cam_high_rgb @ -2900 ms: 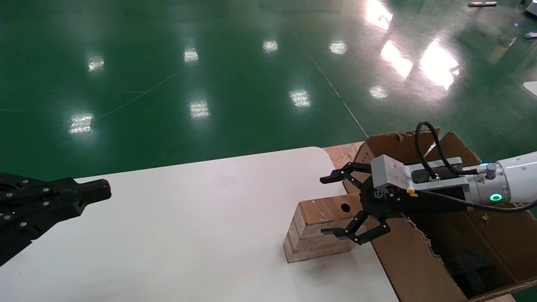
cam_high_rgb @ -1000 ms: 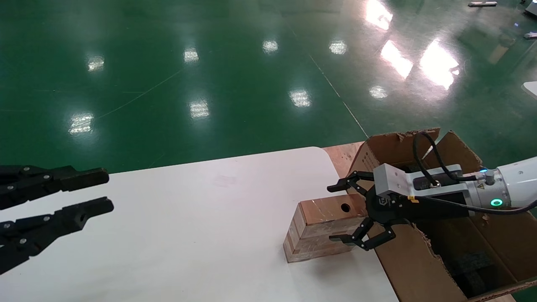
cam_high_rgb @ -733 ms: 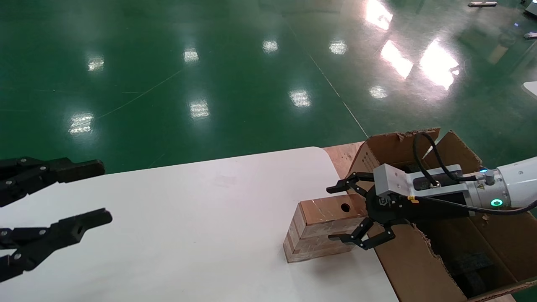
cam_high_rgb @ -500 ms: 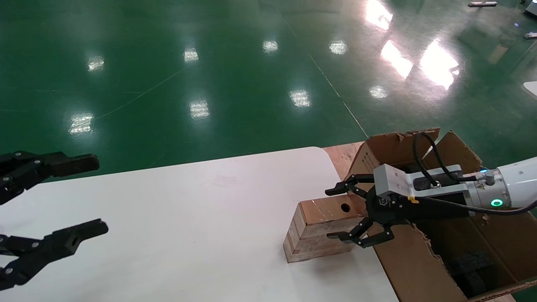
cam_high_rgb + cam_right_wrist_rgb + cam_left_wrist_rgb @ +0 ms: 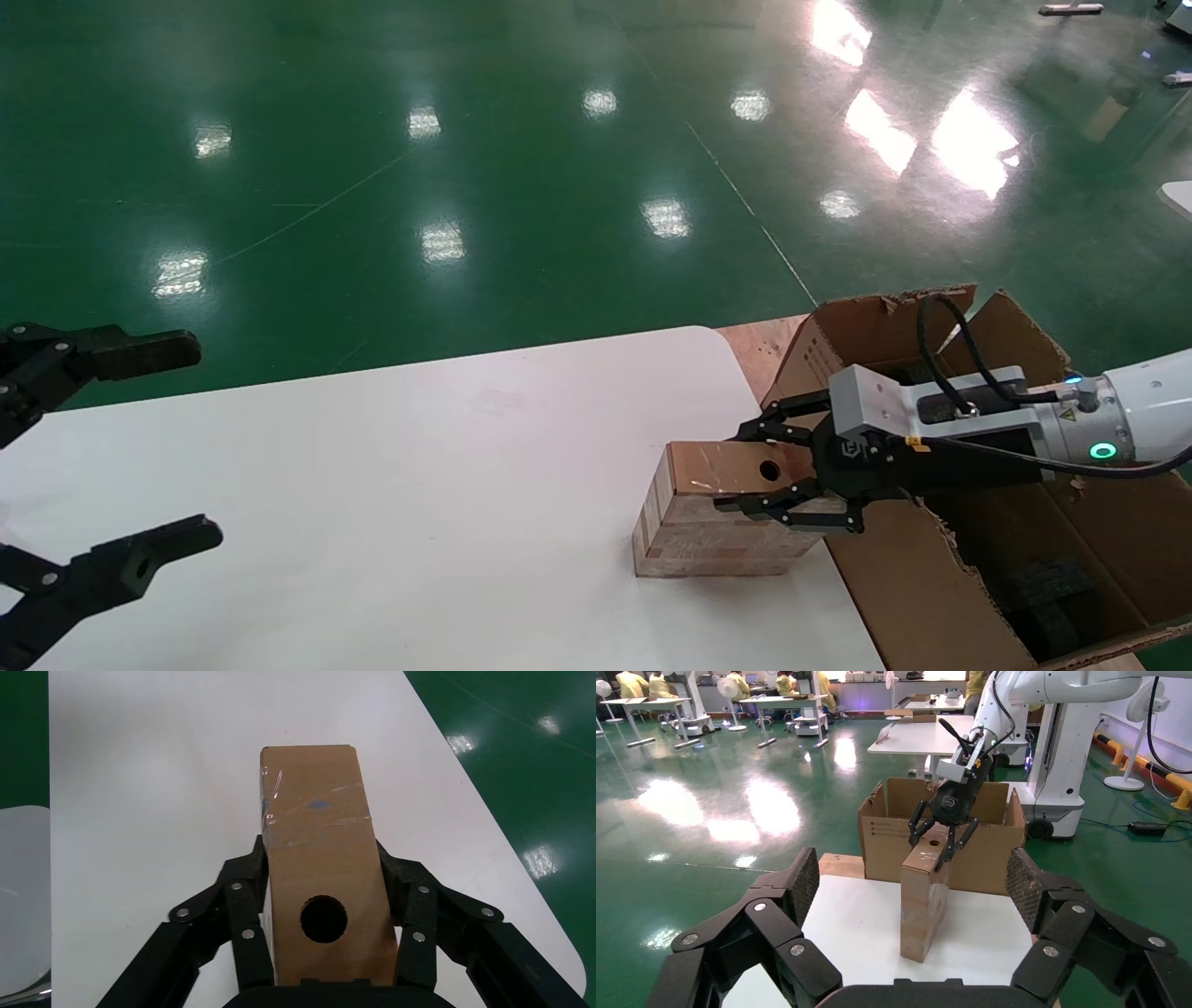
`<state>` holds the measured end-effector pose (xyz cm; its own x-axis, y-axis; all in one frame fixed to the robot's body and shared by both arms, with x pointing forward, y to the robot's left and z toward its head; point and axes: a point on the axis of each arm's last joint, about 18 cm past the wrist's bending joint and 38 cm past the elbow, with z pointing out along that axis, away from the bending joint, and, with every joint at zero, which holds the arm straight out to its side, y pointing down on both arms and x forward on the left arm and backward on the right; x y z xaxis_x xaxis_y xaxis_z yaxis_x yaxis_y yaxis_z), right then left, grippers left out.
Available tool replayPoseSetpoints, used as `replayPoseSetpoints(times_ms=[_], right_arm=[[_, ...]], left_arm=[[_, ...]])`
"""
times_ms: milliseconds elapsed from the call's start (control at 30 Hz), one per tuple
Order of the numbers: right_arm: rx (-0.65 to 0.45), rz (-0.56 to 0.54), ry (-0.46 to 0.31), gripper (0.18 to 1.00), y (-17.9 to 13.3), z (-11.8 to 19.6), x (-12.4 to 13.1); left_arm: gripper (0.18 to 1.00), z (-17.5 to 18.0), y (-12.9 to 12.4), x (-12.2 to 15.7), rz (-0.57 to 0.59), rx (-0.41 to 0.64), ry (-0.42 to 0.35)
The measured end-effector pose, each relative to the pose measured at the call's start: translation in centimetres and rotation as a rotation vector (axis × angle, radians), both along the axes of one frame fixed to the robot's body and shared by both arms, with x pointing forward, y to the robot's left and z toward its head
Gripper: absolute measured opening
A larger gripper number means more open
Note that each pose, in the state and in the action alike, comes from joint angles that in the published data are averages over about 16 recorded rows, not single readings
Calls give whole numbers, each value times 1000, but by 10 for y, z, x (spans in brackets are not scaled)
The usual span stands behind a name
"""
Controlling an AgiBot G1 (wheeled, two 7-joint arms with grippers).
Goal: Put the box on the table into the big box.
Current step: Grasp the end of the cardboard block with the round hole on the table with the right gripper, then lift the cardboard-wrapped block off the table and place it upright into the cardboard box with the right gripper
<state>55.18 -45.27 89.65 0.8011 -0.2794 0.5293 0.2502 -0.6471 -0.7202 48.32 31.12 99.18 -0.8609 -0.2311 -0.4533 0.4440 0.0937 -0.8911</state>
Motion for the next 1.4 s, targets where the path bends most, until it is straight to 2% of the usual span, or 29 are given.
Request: replayPoseSetpoints(times_ms=[233, 367, 567, 733, 867, 1067, 1233, 1400], right_arm=[[37, 23, 9, 513, 10, 6, -3], [93, 45, 17, 489, 20, 19, -9], [203, 70, 20, 475, 31, 55, -31], [301, 48, -14, 473, 24, 97, -57], [360, -14, -75, 472, 3, 130, -78], [420, -182, -188, 471, -50, 163, -109], [451, -349, -243, 471, -101, 167, -135], [479, -499, -240, 470, -142, 153, -155]], left_arm=[[978, 0, 0, 0, 0, 0, 0], [992, 0, 0, 0, 0, 0, 0], [1000, 0, 0, 0, 0, 0, 0], [1001, 0, 0, 0, 0, 0, 0], [1001, 0, 0, 0, 0, 0, 0], [1001, 0, 0, 0, 0, 0, 0], [1001, 0, 0, 0, 0, 0, 0], [1001, 0, 0, 0, 0, 0, 0]])
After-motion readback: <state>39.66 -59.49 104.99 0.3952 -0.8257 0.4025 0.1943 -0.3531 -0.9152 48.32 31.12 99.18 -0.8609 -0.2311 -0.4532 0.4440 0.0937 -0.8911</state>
